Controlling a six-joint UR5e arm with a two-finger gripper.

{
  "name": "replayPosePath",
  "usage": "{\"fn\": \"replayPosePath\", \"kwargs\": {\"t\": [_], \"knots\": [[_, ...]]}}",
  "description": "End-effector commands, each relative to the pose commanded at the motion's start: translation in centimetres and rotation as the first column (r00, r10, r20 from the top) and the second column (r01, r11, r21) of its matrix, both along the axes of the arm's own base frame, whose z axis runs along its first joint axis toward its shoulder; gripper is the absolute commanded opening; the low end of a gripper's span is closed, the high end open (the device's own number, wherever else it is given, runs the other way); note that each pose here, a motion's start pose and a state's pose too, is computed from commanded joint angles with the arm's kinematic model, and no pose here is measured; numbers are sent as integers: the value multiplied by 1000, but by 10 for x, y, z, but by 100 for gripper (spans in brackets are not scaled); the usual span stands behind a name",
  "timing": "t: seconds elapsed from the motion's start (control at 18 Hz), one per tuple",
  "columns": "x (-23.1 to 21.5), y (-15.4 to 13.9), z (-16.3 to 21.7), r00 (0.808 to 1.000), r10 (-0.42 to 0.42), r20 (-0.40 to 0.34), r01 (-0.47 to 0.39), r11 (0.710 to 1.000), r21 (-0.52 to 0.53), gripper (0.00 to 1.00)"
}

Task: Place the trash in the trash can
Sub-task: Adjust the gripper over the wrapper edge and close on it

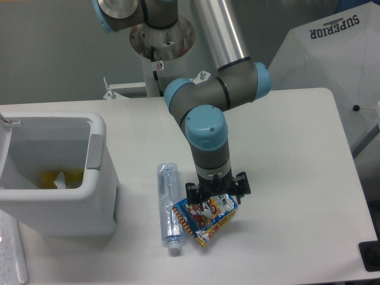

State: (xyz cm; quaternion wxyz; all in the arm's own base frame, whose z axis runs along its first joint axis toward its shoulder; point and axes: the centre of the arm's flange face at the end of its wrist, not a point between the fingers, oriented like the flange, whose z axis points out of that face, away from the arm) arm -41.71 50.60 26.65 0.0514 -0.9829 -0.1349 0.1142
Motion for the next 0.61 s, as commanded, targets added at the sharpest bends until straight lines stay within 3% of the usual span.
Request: {"fn": "replayPosePath", "kwargs": {"t": [0.17,0.33,0.61], "knots": [[9,-16,-16,982,-186,7,186,977,-106,100],[19,-32,-22,947,-319,29,319,933,-169,100],[32,-39,-22,947,-315,-63,305,943,-131,100]]}}
